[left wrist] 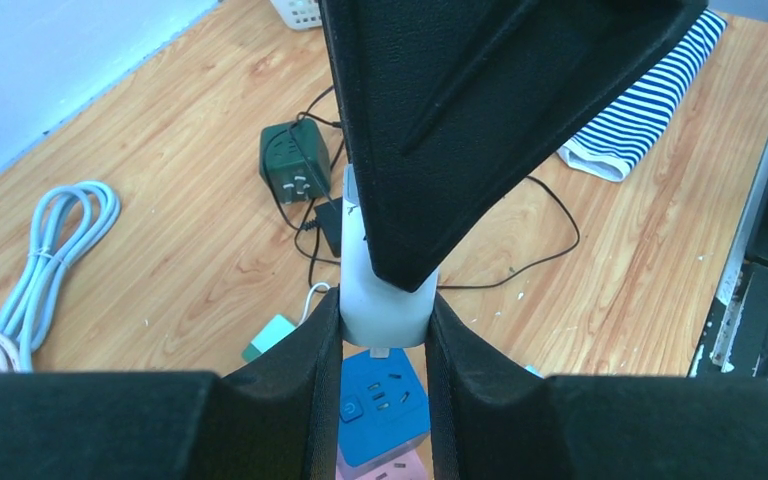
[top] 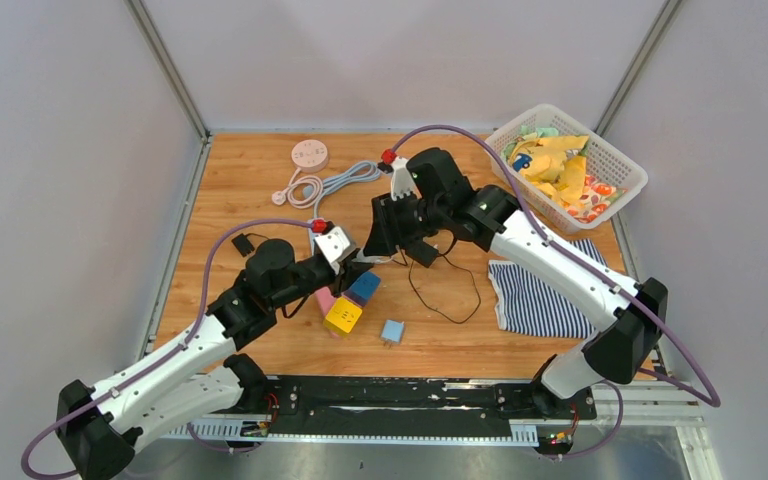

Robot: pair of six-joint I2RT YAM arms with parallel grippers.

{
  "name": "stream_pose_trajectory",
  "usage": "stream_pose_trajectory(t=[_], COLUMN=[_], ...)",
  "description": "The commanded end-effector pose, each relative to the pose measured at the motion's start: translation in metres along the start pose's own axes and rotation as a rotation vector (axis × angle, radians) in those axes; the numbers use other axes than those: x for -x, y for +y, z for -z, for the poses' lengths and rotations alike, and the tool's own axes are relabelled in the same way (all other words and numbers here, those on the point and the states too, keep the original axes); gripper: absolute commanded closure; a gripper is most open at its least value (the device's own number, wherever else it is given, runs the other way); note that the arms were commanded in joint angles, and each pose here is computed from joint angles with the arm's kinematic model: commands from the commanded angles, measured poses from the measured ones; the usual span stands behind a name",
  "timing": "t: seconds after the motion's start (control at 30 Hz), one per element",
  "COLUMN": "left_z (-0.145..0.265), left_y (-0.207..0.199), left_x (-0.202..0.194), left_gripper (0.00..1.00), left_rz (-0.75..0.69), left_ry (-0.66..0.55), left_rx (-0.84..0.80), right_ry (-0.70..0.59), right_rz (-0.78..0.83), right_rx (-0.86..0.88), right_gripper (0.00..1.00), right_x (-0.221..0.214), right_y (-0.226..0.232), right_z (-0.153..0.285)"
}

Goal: Insert the plug
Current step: Pick up the plug from the center of the board, then insert the plug into the socket.

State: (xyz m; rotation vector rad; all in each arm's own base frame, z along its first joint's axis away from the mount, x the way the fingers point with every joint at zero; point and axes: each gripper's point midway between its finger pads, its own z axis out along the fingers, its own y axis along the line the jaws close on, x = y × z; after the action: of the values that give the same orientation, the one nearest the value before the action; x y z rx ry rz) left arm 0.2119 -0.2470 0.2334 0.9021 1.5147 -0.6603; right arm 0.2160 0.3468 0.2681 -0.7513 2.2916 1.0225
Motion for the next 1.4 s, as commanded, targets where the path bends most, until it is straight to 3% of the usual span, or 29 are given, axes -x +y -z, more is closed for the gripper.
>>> stream_pose_trajectory(t=[0.0, 0.13, 0.17, 0.27, 0.33, 0.43, 0.53, 0.73, 0.87, 1.1, 1.37], left_z=[0.0, 0.004, 0.005, 0.01, 0.014, 0.017, 0.014, 0.019, 0.018, 0.015, 0.012], left_y=[0.005, 0.003, 0.003, 0.005, 0.011, 0.013, 0.011, 0.041, 0.046, 0.042, 0.041], left_x=[0.003, 0.006, 0.005, -0.008, -0.025, -0.05, -0.067, -0.082, -0.09, -0.126, -0.137], left_gripper=[0.95, 0.44, 0.36, 0.25, 0.19, 0.18, 0.21, 0.27, 0.33, 0.38, 0.47], left_rz=[0.039, 0.179, 0.216, 0.32, 0.377, 0.397, 0.489, 0.736, 0.855, 0.917, 0.932], left_ry=[-0.016, -0.032, -0.033, 0.012, 0.116, 0.299, 0.389, 0.345, 0.342, 0.447, 0.474], left_rx=[0.043, 0.066, 0.077, 0.125, 0.194, 0.234, 0.215, 0.344, 0.337, 0.327, 0.31], right_ry=[-0.007, -0.101, -0.135, -0.228, -0.261, -0.287, -0.296, -0.273, -0.228, -0.132, -0.074], right_rz=[0.008, 0.139, 0.186, 0.301, 0.367, 0.453, 0.532, 0.609, 0.631, 0.605, 0.572], right_rx=[0.03, -0.061, -0.073, -0.075, -0.079, -0.072, -0.045, -0.018, -0.042, -0.034, -0.048], right_gripper=[0.99, 1.0, 1.0, 1.0, 1.0, 1.0, 1.0, 1.0, 1.0, 1.0, 1.0], right_x=[-0.003, 0.004, 0.006, 0.009, 0.008, 0.007, 0.005, -0.008, -0.014, -0.029, -0.043], right_y=[-0.001, -0.024, -0.03, -0.04, -0.044, -0.047, -0.047, -0.044, -0.042, -0.045, -0.049], right_z=[0.003, 0.01, 0.01, 0.008, 0.007, 0.004, -0.004, -0.025, -0.037, -0.059, -0.074])
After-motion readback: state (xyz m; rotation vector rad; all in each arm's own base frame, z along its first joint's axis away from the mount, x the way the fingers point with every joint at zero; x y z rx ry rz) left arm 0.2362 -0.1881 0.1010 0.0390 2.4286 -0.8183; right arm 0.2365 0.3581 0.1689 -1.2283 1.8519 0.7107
